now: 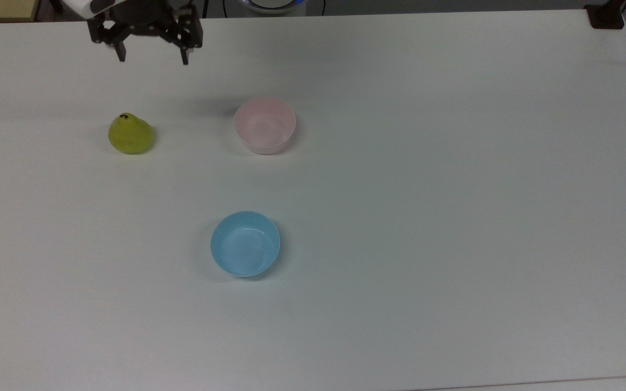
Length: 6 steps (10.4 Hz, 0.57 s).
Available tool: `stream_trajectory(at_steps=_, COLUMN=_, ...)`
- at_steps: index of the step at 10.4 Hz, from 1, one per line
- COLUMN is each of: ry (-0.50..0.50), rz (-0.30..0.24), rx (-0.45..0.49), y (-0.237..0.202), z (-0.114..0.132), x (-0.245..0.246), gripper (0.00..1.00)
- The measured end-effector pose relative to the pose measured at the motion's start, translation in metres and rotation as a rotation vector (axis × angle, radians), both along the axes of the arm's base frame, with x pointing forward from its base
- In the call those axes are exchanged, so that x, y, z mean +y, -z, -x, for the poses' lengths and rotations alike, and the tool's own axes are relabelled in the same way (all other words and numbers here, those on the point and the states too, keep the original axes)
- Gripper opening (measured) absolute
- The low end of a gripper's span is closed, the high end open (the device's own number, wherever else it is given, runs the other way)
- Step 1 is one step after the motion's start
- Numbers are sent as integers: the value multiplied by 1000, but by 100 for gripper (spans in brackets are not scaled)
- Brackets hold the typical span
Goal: Place the pear in the bowl
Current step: 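Move the open gripper over the green pear, then lower the gripper and close it around the green pear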
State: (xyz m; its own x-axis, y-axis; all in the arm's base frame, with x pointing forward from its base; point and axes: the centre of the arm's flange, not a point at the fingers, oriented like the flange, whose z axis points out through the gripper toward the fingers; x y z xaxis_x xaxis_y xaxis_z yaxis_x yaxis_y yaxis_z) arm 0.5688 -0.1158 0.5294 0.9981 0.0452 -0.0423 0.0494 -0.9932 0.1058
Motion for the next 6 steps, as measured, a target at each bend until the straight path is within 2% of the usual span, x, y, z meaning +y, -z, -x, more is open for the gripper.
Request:
stream_trajectory(at_steps=4, ry=5, rz=16, rx=24, y=73, z=-11, x=-52, gripper=100)
stream_trajectory(at_steps=6, ry=7, rz=24, rx=37, y=112, z=-16, x=-62, gripper=100)
